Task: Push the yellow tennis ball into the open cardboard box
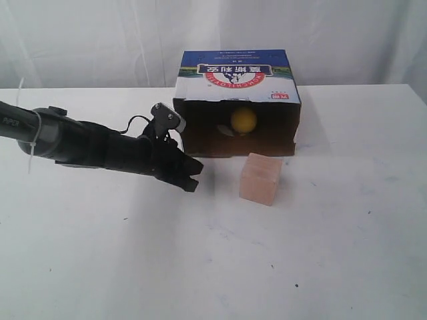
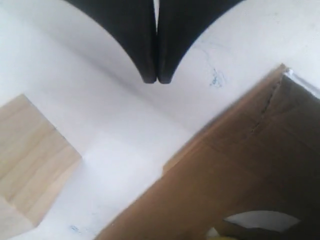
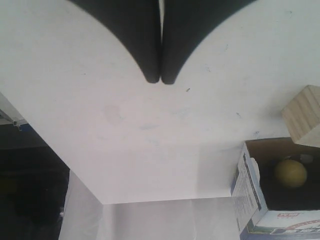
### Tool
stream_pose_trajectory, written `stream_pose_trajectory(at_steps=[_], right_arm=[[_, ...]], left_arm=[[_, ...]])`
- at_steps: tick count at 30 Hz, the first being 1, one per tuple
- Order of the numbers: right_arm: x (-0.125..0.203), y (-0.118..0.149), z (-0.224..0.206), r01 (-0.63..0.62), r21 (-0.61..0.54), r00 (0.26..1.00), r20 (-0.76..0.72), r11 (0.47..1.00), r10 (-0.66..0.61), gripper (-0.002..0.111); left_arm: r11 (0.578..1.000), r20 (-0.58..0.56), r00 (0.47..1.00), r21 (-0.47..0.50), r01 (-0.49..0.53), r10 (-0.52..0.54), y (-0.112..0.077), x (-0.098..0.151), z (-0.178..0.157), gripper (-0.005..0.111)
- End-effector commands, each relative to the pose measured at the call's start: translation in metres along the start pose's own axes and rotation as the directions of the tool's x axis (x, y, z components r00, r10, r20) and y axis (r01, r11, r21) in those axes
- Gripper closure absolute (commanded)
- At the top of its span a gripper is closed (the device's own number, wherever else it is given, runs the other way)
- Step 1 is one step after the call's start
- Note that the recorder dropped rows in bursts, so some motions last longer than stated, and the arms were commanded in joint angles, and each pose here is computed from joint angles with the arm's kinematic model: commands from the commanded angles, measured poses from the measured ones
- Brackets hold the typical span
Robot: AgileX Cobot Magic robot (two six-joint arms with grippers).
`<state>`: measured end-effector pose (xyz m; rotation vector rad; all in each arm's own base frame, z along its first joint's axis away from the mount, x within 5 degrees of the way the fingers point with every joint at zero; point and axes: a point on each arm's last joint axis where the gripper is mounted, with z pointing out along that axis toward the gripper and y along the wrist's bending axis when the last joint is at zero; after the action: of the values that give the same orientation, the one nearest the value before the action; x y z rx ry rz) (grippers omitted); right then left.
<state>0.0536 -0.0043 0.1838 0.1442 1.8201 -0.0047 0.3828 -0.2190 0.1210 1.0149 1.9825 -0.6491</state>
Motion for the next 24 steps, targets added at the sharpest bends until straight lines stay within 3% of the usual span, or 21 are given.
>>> stream_pose_trajectory(at_steps=[1, 5, 7, 10, 13, 15, 17, 18, 21, 24], right_arm=[[0.001, 0.0, 0.0, 0.001, 0.006, 1.0, 0.006, 1.0, -0.001, 0.108], [0.001, 0.0, 0.0, 0.001, 0.006, 1.0, 0.006, 1.0, -0.001, 0.108], [0.001, 0.0, 0.0, 0.001, 0.006, 1.0, 0.006, 1.0, -0.001, 0.108], [0.001, 0.0, 0.0, 0.001, 0.006, 1.0, 0.006, 1.0, -0.001, 0.108], [0.001, 0.0, 0.0, 0.001, 0.006, 1.0, 0.006, 1.0, -0.001, 0.108], [0.001, 0.0, 0.0, 0.001, 0.006, 1.0, 0.006, 1.0, -0.001, 0.108], [0.001, 0.0, 0.0, 0.001, 0.006, 1.0, 0.006, 1.0, -0.001, 0.108], [0.001, 0.0, 0.0, 0.001, 0.006, 1.0, 0.006, 1.0, -0.001, 0.108], [0.001, 0.0, 0.0, 0.001, 0.006, 1.0, 0.006, 1.0, -0.001, 0.108], [0.001, 0.0, 0.0, 0.001, 0.006, 1.0, 0.006, 1.0, -0.001, 0.108]], left_arm=[[0.999, 0.018, 0.999, -0.02, 0.03, -0.03, -0.012, -0.01, -0.027, 0.107], [0.968, -0.001, 0.982, -0.172, 0.184, -0.187, -0.017, -0.014, -0.063, 0.107], [0.907, -0.001, 0.961, -0.332, 0.259, -0.275, -0.016, -0.012, -0.091, 0.107], [0.782, -0.013, 0.96, -0.583, 0.221, -0.281, -0.015, -0.008, -0.14, 0.107], [0.675, -0.058, 0.984, -0.734, 0.071, -0.167, -0.025, -0.014, -0.197, 0.107], [0.625, -0.07, 0.995, -0.781, -0.013, -0.067, -0.037, -0.024, -0.234, 0.107], [0.58, -0.048, 0.998, -0.813, -0.06, 0.037, -0.052, -0.036, -0.271, 0.107], [0.537, 0.045, 0.99, -0.843, -0.033, 0.132, -0.072, -0.049, -0.313, 0.107], [0.513, 0.218, 0.918, -0.858, 0.019, 0.331, -0.114, -0.061, -0.38, 0.107], [0.552, 0.353, 0.816, -0.832, 0.05, 0.458, -0.146, -0.062, -0.416, 0.107]])
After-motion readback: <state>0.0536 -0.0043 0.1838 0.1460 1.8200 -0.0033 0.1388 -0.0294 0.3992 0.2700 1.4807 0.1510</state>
